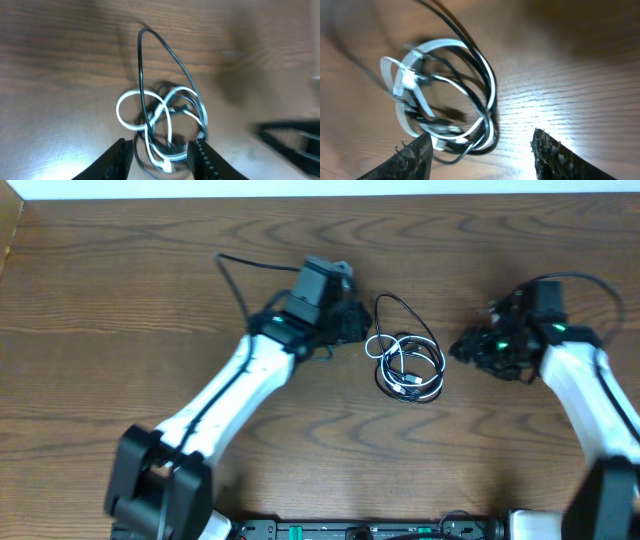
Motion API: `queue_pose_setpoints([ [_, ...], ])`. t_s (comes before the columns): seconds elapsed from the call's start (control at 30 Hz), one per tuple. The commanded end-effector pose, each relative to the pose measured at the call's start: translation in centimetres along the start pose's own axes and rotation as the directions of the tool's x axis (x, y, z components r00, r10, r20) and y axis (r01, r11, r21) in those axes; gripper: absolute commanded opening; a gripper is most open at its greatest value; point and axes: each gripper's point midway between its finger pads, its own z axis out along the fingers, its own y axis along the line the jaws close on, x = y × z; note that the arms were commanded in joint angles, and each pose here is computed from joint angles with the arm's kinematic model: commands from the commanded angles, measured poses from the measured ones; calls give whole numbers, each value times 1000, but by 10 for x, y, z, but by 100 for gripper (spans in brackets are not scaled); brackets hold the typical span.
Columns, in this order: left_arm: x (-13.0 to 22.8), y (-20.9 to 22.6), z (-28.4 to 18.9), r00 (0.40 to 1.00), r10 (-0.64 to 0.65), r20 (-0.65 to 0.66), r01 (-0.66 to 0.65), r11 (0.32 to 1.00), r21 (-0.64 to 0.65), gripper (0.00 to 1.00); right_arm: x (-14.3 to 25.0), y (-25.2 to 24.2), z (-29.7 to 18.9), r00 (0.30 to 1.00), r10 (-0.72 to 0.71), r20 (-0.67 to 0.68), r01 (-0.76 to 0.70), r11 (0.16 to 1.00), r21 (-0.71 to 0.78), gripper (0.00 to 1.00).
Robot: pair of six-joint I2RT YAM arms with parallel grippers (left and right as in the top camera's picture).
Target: Untangle cables
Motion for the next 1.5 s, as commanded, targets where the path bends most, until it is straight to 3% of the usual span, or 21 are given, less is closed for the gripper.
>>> queue_pose_setpoints([
  [0.0,-2,19,38,998,55,44,-49,990,-130,45,-10,12,-38,994,-33,106,39,998,-50,61],
  [0.2,7,22,87,997,74,24,-71,990,-121,50,-8,19,-71,981,-52,189,64,996,-57,66],
  [0.53,50,18,126,989,133,-61,-142,975,-174,49,-2,18,-71,985,-45,167,54,997,-52,66],
  [0.6,55,18,129,990,128,-64,-138,973,-185,42,-2,18,-71,985,-45,167,54,997,-52,65],
  [0.67,57,21,129,989,134,-63,-145,967,-210,15,-1,17,-71,986,-43,163,52,997,-51,65],
  [0.7,54,24,128,989,136,-53,-145,962,-230,7,0,17,-70,987,-44,157,52,997,-50,65],
  [0.77,49,24,124,991,130,-34,-134,962,-236,7,1,17,-68,987,-46,151,54,997,-48,65],
  [0.97,14,-10,64,992,115,43,-108,984,-143,7,4,11,-54,995,-30,97,34,999,-36,64],
  [1.13,-5,-56,-10,992,85,90,-90,994,56,7,6,12,-37,998,-52,45,55,997,-45,63],
  [1.27,-16,-82,-64,989,56,140,-81,980,183,7,7,36,-23,989,-149,24,151,976,-155,63],
  [1.47,-32,-89,-93,985,-18,173,-30,962,271,7,6,68,-15,972,-230,47,234,938,-257,63],
])
